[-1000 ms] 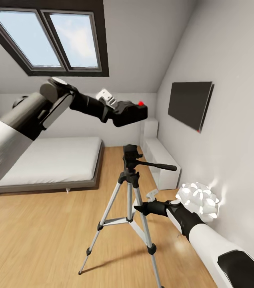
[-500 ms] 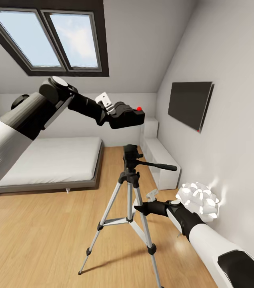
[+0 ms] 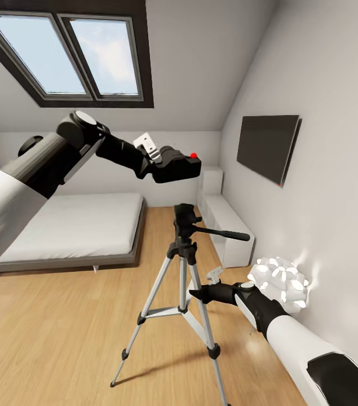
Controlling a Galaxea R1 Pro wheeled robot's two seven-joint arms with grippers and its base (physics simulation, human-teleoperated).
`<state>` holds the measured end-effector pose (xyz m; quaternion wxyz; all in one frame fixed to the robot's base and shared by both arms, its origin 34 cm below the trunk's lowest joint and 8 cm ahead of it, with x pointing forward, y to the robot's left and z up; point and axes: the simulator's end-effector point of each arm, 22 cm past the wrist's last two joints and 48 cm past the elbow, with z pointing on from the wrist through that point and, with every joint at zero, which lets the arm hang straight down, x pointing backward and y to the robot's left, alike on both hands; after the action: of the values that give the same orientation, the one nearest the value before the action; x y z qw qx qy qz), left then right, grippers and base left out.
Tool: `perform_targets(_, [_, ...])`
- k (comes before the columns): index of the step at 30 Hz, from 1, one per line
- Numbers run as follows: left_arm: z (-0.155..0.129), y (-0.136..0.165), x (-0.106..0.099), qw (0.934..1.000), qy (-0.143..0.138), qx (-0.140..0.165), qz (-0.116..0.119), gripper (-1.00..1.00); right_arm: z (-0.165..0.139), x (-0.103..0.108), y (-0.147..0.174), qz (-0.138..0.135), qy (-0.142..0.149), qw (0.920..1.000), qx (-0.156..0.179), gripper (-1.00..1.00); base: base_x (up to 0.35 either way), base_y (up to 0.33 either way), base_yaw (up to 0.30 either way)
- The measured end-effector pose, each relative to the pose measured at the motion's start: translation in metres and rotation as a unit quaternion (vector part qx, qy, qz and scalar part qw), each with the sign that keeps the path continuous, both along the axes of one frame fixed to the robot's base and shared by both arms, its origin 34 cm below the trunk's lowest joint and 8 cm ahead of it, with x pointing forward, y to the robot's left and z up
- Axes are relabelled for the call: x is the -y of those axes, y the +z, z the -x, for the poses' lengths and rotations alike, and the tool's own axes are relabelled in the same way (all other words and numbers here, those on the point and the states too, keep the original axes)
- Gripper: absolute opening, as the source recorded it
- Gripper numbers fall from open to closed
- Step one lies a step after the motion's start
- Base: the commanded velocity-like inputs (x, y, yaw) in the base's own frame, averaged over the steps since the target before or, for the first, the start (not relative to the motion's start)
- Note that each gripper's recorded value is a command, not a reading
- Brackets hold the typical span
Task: Attach the digital camera to the camera tripod in the bedroom.
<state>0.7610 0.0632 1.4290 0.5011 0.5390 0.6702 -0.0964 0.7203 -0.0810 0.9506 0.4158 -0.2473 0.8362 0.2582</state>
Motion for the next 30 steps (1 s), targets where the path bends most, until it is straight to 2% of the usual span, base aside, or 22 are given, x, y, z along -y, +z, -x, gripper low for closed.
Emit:
perform_targets(9, [-0.003,-0.001,0.002,1.0000,0.005,0.002,0.001,-1.00,0.000,0.000,0.000,-0.001,-0.001,1.0000,0.000,-1.00,0.000,0.000,0.000])
perform_targets(13, [0.003,0.001,0.005,0.9999,-0.007,-0.004,0.008,-1.00,0.000,0.000,0.000,-0.001,-0.001,1.0000,0.000,-1.00,0.000,0.000,0.000])
perform_targets(17, [0.020,0.010,0.022,0.9972,-0.066,-0.001,0.035,-1.00,0.000,0.000,0.000,-0.001,-0.001,1.0000,0.000,-1.00,0.000,0.000,0.000])
perform_targets(18, [0.031,0.017,0.031,0.9933,-0.104,0.007,0.050,-1.00,0.000,0.000,0.000,-0.001,-0.001,1.0000,0.000,-1.00,0.000,0.000,0.000])
perform_targets(20, [0.039,0.021,0.035,0.9883,-0.138,0.017,0.062,-1.00,0.000,0.000,0.000,-0.002,-0.001,1.0000,0.000,-1.00,0.000,0.000,0.000])
perform_targets(21, [0.045,0.024,0.035,0.9831,-0.167,0.021,0.074,-1.00,0.000,0.000,0.000,-0.002,0.000,1.0000,0.000,-1.00,0.000,0.000,0.000])
perform_targets(25, [0.052,0.020,0.028,0.9734,-0.210,0.012,0.092,-1.00,0.000,0.000,0.000,-0.002,-0.001,1.0000,0.000,-1.00,0.000,0.000,0.000])
perform_targets(30, [0.055,0.015,0.021,0.9689,-0.227,0.000,0.099,-1.00,0.000,0.001,0.000,-0.002,-0.001,1.0000,0.000,-1.00,0.000,0.000,0.000])
